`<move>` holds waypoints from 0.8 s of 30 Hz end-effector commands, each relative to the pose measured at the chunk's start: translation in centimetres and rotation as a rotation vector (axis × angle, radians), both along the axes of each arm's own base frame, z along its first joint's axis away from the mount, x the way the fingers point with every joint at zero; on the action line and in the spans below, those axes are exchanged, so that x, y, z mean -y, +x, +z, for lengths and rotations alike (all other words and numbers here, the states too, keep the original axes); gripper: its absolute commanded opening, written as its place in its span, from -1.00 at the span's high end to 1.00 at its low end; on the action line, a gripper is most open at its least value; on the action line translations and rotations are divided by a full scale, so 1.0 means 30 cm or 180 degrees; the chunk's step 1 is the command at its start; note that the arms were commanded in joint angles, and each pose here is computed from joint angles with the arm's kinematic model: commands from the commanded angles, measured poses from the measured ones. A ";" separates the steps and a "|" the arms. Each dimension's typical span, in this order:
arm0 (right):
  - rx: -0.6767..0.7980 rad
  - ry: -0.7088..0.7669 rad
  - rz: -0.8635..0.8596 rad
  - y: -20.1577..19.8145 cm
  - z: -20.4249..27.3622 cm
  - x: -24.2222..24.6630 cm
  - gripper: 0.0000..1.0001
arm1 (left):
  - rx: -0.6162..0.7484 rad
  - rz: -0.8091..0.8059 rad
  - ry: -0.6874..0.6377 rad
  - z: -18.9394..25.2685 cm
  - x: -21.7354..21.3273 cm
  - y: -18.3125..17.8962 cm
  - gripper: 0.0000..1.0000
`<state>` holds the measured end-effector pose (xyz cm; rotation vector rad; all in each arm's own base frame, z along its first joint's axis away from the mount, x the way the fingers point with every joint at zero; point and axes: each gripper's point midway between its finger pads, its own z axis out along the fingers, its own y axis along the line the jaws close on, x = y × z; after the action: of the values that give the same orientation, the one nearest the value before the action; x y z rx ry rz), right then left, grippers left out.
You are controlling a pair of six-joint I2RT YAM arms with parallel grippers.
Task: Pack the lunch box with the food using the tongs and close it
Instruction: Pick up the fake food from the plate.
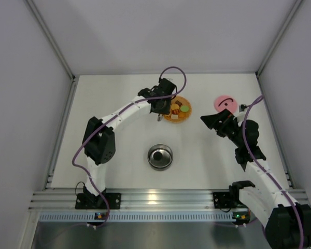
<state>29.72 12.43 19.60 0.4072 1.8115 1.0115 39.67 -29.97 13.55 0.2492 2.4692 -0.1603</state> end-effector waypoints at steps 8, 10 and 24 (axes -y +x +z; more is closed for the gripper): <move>0.0235 -0.0038 -0.0067 0.022 0.074 0.019 -0.99 | 0.0367 -0.0051 -0.0302 0.260 -0.012 -0.014 0.33; 0.0238 -0.0034 -0.0068 0.023 0.076 0.019 -0.99 | 0.0335 -0.0069 -0.0313 0.262 -0.018 -0.032 0.33; 0.0226 -0.0032 -0.0078 0.033 0.071 0.020 -0.99 | 0.0170 -0.0290 -0.0494 0.338 -0.196 -0.341 0.31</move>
<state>29.84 12.34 19.47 0.4144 1.8129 1.0049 31.76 -25.18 21.97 0.2679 2.4011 -0.3202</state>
